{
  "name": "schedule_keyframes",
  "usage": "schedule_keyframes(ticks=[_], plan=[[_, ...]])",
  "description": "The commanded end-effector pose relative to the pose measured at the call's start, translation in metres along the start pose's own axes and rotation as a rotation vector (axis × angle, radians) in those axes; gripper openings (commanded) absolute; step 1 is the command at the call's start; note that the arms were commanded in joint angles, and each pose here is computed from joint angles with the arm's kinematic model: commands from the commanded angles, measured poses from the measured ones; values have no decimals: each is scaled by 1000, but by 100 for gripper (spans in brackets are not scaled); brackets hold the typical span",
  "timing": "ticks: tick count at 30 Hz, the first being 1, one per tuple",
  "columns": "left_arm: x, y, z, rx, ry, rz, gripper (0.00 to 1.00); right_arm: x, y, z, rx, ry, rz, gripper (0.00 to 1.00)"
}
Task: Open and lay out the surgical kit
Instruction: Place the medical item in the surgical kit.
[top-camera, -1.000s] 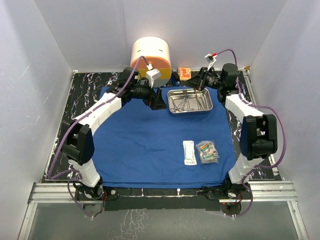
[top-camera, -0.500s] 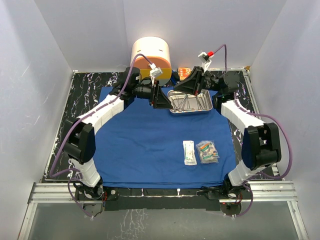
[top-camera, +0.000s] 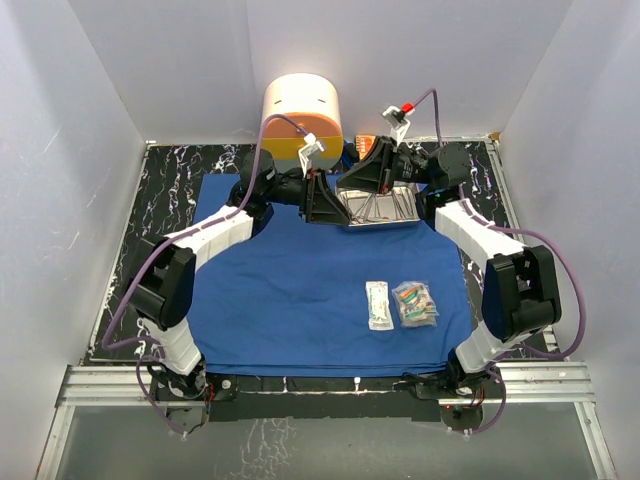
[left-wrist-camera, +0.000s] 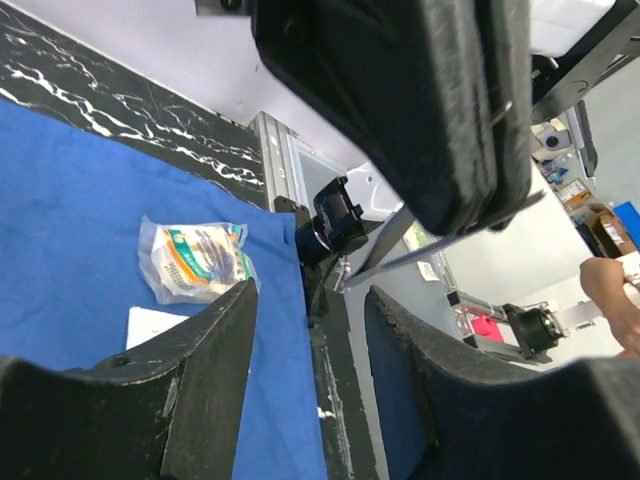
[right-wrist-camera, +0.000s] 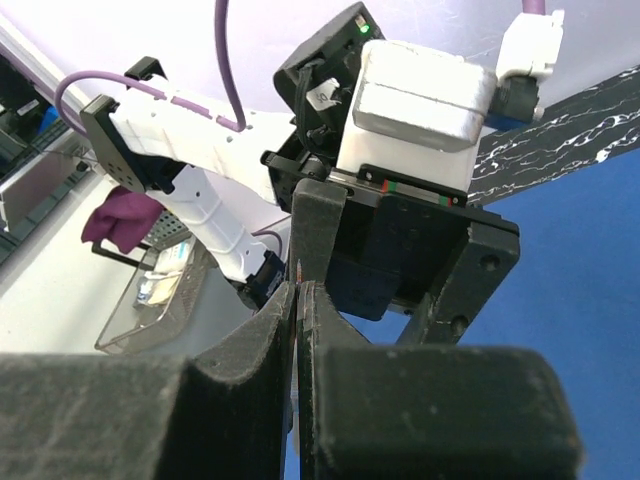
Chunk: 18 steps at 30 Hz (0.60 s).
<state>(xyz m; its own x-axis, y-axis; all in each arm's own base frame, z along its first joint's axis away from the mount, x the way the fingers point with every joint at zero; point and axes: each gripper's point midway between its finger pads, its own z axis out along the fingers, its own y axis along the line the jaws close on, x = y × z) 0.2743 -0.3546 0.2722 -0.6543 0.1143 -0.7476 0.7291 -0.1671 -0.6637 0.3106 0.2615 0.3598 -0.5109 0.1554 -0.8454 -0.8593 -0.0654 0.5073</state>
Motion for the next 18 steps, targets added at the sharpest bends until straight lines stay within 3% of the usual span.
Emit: schedule_keyframes(ticks=[1, 9, 18], plan=[[-31, -22, 1, -34, -38, 78, 44, -25, 1, 8, 44, -46, -47, 0], [-38, 44, -22, -517, -62, -40, 50, -29, -84, -6, 479, -54, 6, 0], [-50, 62, -31, -651, -79, -59, 62, -24, -118, -28, 736, -77, 38, 0]])
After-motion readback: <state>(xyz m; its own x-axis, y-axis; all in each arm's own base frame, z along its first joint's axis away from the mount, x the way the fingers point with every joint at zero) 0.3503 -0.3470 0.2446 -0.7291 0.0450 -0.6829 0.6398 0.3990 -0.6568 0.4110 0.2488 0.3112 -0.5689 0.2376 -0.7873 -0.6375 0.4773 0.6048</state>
